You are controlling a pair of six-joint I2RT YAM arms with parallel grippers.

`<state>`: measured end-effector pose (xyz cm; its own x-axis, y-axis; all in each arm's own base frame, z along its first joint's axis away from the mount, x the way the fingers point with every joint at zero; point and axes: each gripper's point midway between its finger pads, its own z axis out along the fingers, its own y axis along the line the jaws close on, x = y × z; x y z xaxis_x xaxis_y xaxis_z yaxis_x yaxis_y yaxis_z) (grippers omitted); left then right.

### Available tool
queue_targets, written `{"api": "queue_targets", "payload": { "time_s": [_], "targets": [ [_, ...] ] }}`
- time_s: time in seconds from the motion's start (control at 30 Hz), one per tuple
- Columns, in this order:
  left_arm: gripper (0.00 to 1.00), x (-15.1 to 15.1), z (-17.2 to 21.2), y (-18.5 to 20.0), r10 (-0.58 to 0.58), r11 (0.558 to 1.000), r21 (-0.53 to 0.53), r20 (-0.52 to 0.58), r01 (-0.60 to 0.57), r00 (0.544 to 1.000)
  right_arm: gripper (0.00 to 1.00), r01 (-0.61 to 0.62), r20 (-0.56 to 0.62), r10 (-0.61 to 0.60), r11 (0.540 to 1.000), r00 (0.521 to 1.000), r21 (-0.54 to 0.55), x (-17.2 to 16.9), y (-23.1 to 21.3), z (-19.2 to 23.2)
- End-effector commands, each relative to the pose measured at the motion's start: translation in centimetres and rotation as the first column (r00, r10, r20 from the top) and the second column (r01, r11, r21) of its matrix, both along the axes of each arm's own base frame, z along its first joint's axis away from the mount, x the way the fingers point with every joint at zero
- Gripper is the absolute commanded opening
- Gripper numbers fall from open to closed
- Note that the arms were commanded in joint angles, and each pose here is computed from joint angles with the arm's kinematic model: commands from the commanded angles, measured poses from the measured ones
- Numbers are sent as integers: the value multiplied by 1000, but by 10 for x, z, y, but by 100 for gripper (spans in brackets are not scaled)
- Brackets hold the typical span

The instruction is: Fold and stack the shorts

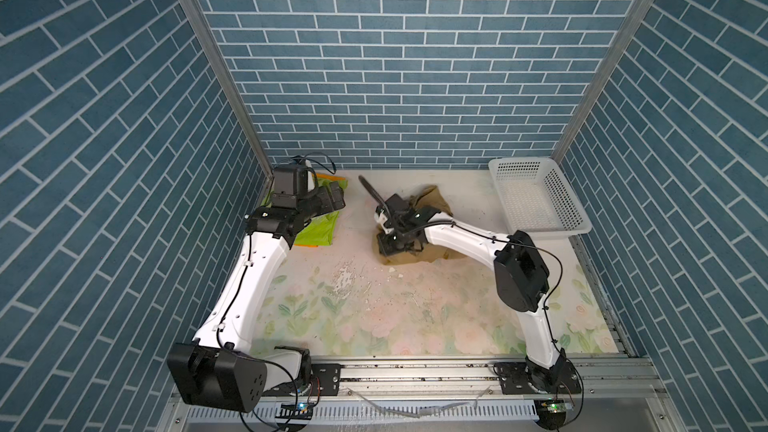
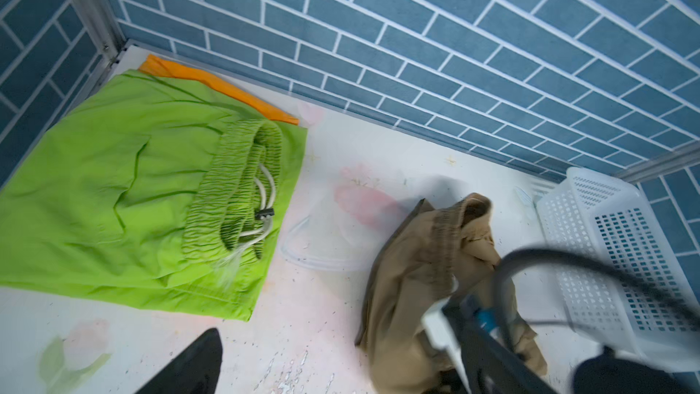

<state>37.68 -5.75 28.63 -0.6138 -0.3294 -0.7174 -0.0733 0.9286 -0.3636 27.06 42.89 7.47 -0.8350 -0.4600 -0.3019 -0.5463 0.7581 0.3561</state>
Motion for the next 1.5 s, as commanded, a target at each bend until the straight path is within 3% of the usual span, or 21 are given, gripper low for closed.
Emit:
{"api": "queue_targets", "payload": {
  "time_s": [0.0,0.2,0.33,0.43,0.67,0.77,0.93,1.0,1.13,1.37,1.47],
  "targets": [
    [100,-6,-33,-5,-39,999,-26,-102,37,994,44,66,41,-73,988,997,141,11,-18,70],
    [99,2,-77,-38,-124,987,-126,-184,101,975,99,297,92,-311,944,946,142,51,-123,100],
    [100,-6,-104,-84,-246,968,-120,-254,222,935,99,457,87,-462,887,883,73,66,-188,81],
    [99,-14,-122,-103,-299,954,-92,-323,284,898,99,507,71,-507,862,859,18,76,-208,58],
    [100,-27,-146,-126,-353,928,-38,-410,370,841,98,508,12,-508,861,861,32,103,-188,23],
    [100,-32,-152,-140,-385,910,-30,-429,413,817,87,516,18,-516,857,856,-5,115,-188,8],
    [100,-29,-144,-159,-420,870,47,-448,490,789,41,531,51,-530,847,846,-6,127,-192,6],
    [100,-25,-136,-170,-441,847,82,-441,525,782,31,530,69,-528,848,846,-8,128,-197,11],
    [100,-25,-135,-207,-515,782,103,-447,614,731,1,539,105,-535,842,838,-14,130,-213,22],
    [100,-40,-175,-247,-560,682,117,-553,722,618,0,536,116,-530,844,840,-18,104,-234,29],
    [100,-41,-188,-252,-534,666,144,-594,732,602,0,537,101,-533,844,840,-19,88,-239,22]
  ]
}}
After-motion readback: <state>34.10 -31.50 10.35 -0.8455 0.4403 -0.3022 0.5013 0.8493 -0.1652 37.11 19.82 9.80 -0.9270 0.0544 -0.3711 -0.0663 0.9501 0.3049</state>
